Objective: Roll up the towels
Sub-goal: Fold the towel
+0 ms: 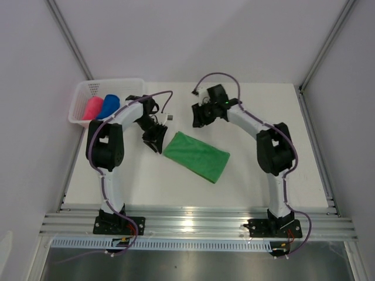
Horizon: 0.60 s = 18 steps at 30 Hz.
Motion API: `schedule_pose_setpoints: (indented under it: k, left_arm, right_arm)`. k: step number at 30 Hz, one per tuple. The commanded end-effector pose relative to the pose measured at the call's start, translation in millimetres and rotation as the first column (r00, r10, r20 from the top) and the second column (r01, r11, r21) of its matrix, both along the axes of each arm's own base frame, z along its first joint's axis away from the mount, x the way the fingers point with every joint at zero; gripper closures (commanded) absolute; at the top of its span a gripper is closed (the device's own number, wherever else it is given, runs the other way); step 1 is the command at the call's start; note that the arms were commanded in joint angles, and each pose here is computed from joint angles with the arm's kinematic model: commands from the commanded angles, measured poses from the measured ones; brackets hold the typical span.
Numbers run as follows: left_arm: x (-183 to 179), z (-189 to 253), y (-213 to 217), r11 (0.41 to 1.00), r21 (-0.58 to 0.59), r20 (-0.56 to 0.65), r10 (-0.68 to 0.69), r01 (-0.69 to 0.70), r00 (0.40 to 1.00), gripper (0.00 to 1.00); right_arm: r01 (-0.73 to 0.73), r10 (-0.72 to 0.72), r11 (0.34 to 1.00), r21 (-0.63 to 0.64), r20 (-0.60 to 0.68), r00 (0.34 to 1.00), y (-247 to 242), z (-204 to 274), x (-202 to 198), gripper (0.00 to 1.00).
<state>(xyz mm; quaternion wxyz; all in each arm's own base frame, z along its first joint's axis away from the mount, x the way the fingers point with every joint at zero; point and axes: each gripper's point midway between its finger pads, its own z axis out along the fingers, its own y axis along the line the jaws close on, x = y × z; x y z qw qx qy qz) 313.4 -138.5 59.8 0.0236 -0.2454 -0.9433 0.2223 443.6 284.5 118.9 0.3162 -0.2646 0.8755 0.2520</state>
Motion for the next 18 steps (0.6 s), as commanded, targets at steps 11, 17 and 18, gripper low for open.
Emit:
schedule_pose_setpoints:
  k: [11, 17, 18]
  left_arm:
    - [-9.7, 14.6, 9.8, 0.998, -0.049, 0.041, 0.031, -0.029, 0.999, 0.65]
    - [-7.9, 13.0, 8.3, 0.998, -0.053, 0.030, 0.035, -0.034, 0.999, 0.65]
    - [-8.3, 12.8, 8.1, 0.998, -0.053, 0.027, 0.035, -0.034, 0.999, 0.65]
  right_arm:
    - [-0.251, 0.251, 0.968, 0.016, -0.059, 0.966, 94.9, -81.6, -11.9, 0.53]
    - [-0.182, 0.177, 0.982, -0.049, -0.092, 0.980, 92.9, -106.2, -4.6, 0.54]
    - [-0.186, 0.180, 0.981, -0.051, -0.096, 0.979, 94.4, -108.2, -5.4, 0.54]
